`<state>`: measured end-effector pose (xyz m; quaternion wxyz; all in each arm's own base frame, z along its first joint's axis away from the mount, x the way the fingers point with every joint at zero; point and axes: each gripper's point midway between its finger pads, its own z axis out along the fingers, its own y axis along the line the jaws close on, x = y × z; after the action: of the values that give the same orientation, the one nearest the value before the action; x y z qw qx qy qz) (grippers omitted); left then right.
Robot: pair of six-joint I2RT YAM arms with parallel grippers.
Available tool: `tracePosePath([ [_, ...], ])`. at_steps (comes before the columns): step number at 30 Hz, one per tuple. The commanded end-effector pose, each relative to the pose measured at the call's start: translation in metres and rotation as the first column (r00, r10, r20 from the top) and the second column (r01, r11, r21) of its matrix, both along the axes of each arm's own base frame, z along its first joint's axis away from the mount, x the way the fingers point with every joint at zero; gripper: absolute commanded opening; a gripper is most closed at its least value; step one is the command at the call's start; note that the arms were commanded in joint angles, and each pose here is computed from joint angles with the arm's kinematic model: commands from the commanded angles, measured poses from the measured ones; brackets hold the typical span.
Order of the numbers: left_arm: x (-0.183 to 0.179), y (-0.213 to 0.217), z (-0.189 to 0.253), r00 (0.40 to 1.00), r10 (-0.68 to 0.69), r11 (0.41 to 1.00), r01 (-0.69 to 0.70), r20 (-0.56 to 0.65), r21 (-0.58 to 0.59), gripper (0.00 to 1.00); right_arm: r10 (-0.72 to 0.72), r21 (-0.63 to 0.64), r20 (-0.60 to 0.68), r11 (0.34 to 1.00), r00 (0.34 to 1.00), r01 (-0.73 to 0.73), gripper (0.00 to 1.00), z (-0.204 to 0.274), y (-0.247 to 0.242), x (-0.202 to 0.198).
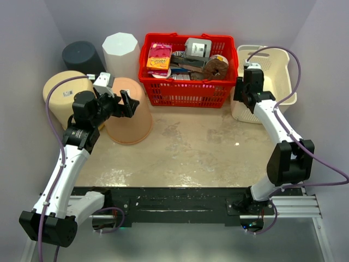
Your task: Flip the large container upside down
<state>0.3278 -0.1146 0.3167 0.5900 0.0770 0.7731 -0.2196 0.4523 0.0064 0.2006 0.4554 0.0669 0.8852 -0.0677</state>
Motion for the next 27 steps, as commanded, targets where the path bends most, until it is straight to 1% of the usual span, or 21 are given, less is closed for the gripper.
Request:
tracePosePath([
  [1, 0.0, -0.002, 0.002, 1.0, -0.007, 1.0, 0.007, 0.01, -0.004, 0.89, -0.038, -0.015, -0.072, 0.999, 0.997, 0.037, 0.47, -0.011, -0.011, -0.031],
  [5, 0.001, -0.003, -0.001, 1.0, -0.012, 1.0, 0.012, 0.002, -0.005, 0.89, -0.041, 0.019, -0.097, 0.999, 0.994, 0.043, 0.47, -0.014, -0.008, -0.047],
  [9, 0.0, -0.003, -0.002, 1.0, -0.016, 1.0, 0.016, 0.0, -0.006, 0.89, -0.091, 0.067, -0.109, 0.993, 0.99, 0.099, 0.47, -0.011, -0.008, -0.065],
  [11, 0.0, -0.003, -0.003, 1.0, -0.016, 1.0, 0.016, -0.001, -0.006, 0.89, -0.091, 0.081, -0.113, 0.992, 0.989, 0.101, 0.47, -0.01, -0.006, -0.072],
  [15, -0.001, -0.004, -0.005, 1.0, -0.019, 1.0, 0.019, -0.006, -0.005, 0.89, -0.052, 0.143, -0.119, 0.987, 0.992, 0.069, 0.48, -0.013, 0.005, -0.092],
  [16, -0.002, -0.004, -0.005, 1.0, -0.02, 1.0, 0.02, -0.006, -0.007, 0.89, -0.04, 0.161, -0.103, 0.985, 0.994, 0.056, 0.48, -0.008, 0.008, -0.097],
  [17, -0.002, -0.004, -0.006, 1.0, -0.021, 1.0, 0.021, -0.007, -0.009, 0.89, -0.005, 0.196, -0.1, 0.98, 0.995, 0.024, 0.48, -0.008, 0.016, -0.101],
  [20, -0.003, -0.006, -0.004, 1.0, -0.029, 0.999, 0.029, -0.005, -0.015, 0.89, 0.033, 0.247, -0.121, 0.969, 0.992, -0.002, 0.49, -0.019, 0.026, -0.12],
  [23, -0.003, -0.008, -0.003, 0.999, -0.038, 0.999, 0.038, -0.003, -0.027, 0.89, 0.05, 0.306, -0.106, 0.952, 0.993, -0.015, 0.5, -0.021, 0.038, -0.135],
  [27, -0.003, -0.011, -0.004, 0.999, -0.051, 0.998, 0.051, -0.009, -0.045, 0.89, 0.026, 0.386, -0.093, 0.922, 0.995, 0.012, 0.5, -0.025, 0.048, -0.151],
])
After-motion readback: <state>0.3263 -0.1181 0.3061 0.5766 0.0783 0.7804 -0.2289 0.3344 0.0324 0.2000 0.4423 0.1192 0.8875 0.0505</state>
